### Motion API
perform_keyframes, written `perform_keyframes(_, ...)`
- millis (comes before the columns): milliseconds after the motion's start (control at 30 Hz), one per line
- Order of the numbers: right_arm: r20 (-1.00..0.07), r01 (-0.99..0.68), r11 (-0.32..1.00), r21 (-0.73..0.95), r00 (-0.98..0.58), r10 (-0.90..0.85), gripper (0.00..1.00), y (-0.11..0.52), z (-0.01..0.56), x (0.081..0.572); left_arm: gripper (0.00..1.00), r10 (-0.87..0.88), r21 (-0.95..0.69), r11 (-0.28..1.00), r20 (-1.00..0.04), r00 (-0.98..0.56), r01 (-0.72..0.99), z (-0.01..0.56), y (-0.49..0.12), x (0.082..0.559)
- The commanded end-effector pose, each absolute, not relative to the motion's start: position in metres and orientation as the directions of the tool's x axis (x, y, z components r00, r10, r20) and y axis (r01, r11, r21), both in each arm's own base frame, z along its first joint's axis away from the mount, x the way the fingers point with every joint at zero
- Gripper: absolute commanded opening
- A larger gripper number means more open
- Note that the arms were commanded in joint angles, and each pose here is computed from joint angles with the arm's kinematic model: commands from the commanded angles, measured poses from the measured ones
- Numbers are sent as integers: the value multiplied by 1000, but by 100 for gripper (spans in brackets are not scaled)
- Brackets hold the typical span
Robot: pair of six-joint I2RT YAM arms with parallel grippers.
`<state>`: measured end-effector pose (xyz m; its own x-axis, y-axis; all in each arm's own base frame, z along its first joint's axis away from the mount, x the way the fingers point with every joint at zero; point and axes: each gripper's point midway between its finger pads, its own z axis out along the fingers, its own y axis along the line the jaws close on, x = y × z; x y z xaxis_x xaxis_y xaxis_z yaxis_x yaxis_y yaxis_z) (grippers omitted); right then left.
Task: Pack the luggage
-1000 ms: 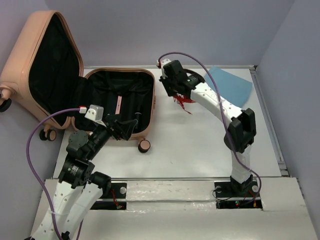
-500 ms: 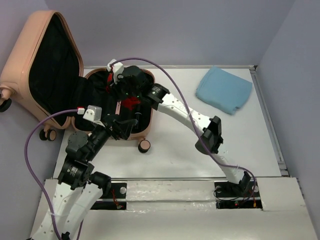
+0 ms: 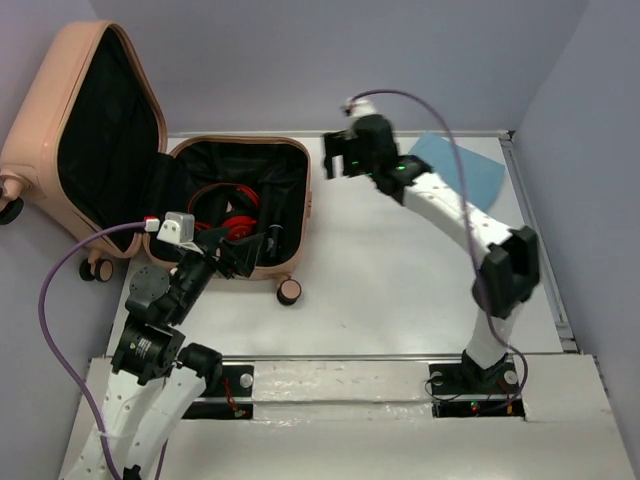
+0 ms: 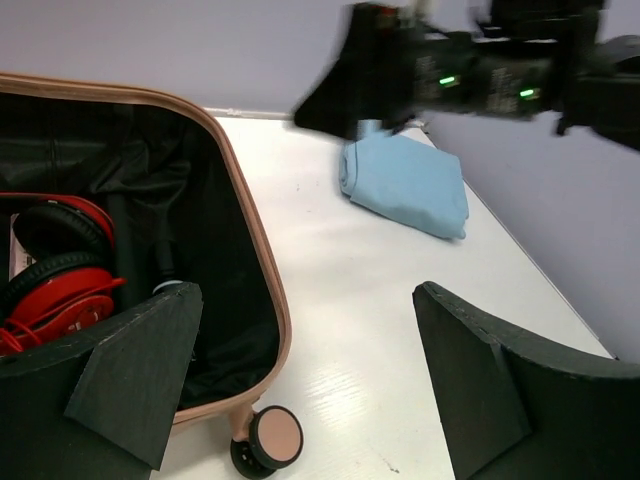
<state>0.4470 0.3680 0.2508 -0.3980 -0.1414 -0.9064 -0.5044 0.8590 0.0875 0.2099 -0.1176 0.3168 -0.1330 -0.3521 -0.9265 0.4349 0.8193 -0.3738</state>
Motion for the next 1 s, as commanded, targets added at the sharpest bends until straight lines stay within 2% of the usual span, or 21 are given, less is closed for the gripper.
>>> perform_keyframes(0,-899,65,975,215,-376,223,90,156,256,480,99,-373,-360,810,-926,-67,463,341,-116,205)
perform_keyframes(67,-870,243,939,245,-372,323,91,85,232,473,99,-379,-366,803,-923,-70,471,341,-118,205)
perform_keyframes(100,-840,391,878,274,-347,417,93,22,211,463,99,-379,-366,798,-922,-73,479,342,-120,204)
perform_keyframes(200,-782,533,775,339,-299,547,99,-56,183,449,99,-377,-365,793,-923,-78,487,341,-122,204)
perform_keyframes(300,-739,574,734,364,-302,603,100,-92,159,453,99,-376,-363,790,-924,-77,494,341,-124,204)
perform_keyframes(467,-664,580,706,408,-342,665,100,-107,127,471,99,-373,-360,788,-925,-79,499,340,-124,204)
perform_keyframes(567,-568,571,685,452,-408,715,100,-95,83,486,99,-371,-362,784,-925,-87,505,338,-127,204)
perform_keyframes(667,-487,544,657,521,-443,753,96,-79,63,497,99,-375,-367,776,-922,-93,513,337,-129,205)
perform_keyframes(700,-447,549,635,543,-452,772,93,-73,54,500,99,-377,-369,772,-921,-95,517,337,-130,205)
perform_keyframes(767,-390,545,611,574,-474,790,79,-64,35,504,99,-377,-371,756,-920,-105,540,336,-135,204)
perform_keyframes(800,-364,552,597,582,-480,799,56,-61,25,503,99,-370,-368,741,-922,-117,561,335,-140,202)
perform_keyframes(867,-358,520,614,594,-513,780,38,-46,23,505,99,-357,-369,732,-924,-138,573,332,-145,204)
perform_keyframes(900,-369,503,638,583,-536,759,14,-40,22,502,99,-353,-369,726,-924,-146,580,330,-147,204)
perform_keyframes(967,-375,493,651,577,-548,747,7,-38,23,495,99,-341,-372,719,-925,-168,587,326,-152,207)
